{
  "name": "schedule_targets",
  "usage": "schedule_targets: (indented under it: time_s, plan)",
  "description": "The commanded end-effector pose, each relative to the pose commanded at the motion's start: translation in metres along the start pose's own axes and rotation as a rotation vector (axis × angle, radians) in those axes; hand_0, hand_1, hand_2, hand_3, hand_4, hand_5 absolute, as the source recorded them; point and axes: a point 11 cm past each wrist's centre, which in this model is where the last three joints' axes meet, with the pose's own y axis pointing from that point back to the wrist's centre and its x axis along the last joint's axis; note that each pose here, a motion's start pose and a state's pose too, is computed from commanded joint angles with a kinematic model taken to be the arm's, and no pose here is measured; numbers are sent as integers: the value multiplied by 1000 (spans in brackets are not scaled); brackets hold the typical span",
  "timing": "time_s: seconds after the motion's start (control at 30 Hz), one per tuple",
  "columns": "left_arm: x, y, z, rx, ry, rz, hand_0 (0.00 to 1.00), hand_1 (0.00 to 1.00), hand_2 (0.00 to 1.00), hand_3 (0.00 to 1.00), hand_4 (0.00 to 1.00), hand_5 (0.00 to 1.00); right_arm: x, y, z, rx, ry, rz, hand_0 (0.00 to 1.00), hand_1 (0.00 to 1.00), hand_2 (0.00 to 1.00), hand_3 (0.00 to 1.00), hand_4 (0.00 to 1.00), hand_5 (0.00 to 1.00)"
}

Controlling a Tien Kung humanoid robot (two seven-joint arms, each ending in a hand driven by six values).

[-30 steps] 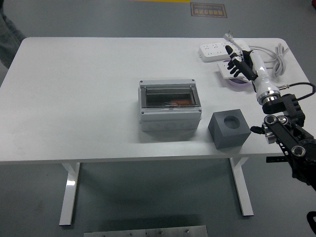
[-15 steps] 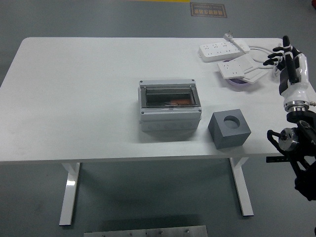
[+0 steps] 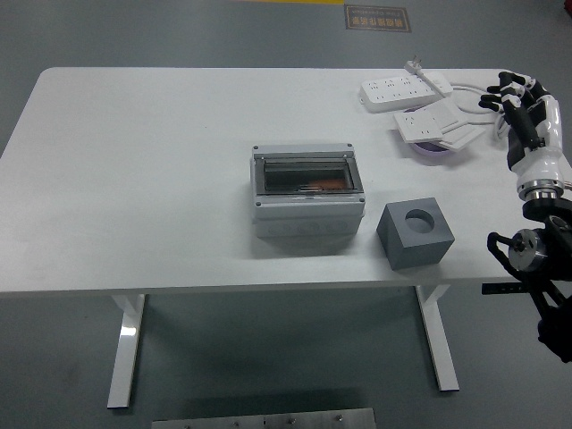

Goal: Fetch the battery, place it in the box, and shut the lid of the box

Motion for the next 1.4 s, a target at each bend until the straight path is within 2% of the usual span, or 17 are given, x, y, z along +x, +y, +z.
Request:
schedule_targets:
  time_s: [0.37,0.97,1.4]
  plan:
    - [11,-2,-4,8,10,20,454,643,642,668,786,704,-3,3,3,-18,13,-21,497,444,445,501,619,344]
    - [19,-2,-4,13,11,38,454,642,642,668,785,704,-8,14,7,-44,19,-52,499,446,447,503,628,330]
    - [18,-2,-5,13,13,39,454,640,642,668,786,704,-6,18,7,-46,19,-47,497,447,447,502,629,332]
